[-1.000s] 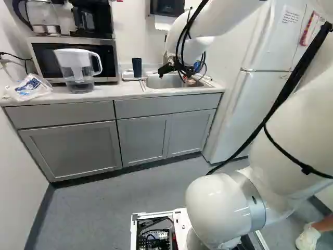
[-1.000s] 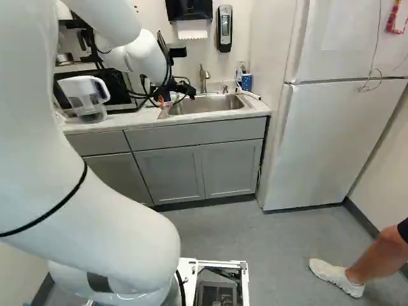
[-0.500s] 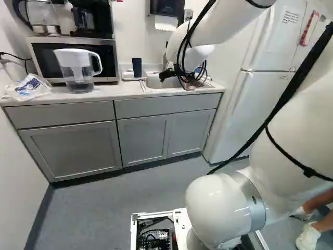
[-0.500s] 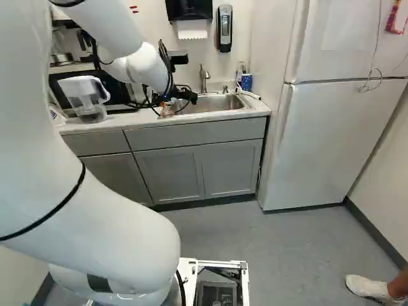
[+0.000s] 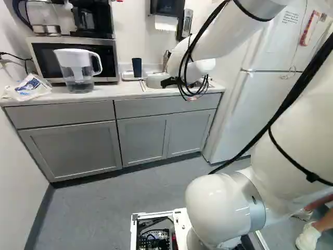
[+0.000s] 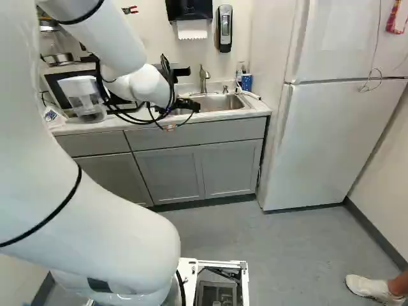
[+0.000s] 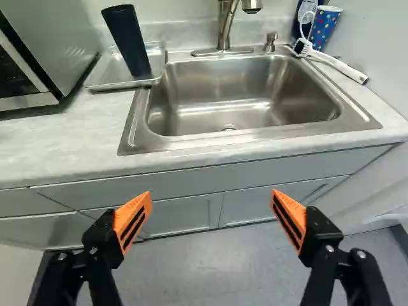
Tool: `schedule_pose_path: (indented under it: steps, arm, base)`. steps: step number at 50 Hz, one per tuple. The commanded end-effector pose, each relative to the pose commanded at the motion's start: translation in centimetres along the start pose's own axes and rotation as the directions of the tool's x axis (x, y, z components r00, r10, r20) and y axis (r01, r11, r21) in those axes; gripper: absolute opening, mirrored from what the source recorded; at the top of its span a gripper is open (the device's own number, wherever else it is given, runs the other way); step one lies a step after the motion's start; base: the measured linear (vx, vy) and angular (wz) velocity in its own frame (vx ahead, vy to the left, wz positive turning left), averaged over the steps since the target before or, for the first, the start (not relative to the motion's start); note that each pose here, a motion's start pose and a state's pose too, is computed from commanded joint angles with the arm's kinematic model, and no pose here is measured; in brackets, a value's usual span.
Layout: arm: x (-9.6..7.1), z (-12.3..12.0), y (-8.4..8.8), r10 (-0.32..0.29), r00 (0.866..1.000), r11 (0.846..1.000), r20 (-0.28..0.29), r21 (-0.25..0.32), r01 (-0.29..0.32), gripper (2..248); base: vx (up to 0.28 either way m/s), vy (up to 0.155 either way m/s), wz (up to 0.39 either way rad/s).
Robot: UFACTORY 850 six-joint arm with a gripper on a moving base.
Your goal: Rinse the cup and place it in the tray
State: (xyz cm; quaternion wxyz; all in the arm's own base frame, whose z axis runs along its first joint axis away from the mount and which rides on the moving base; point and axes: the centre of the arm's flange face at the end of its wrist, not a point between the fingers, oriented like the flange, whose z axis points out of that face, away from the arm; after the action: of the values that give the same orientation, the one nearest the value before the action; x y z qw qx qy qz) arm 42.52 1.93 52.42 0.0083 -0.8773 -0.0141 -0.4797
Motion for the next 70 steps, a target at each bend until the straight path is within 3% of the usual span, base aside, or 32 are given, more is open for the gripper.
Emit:
schedule_pose_path:
  steps: [40,70]
  arm:
    - [-12.0,-1.3,1.1,0.003,0.991,1.000,-0.131,-0.027,-0.007,247]
    - [-18.2,-3.1,1.4,0.006,0.980,0.999,-0.198,-0.030,-0.013,247]
  base:
    - [0.000,0.000,0.000]
    - [0.000,0.000,0.000]
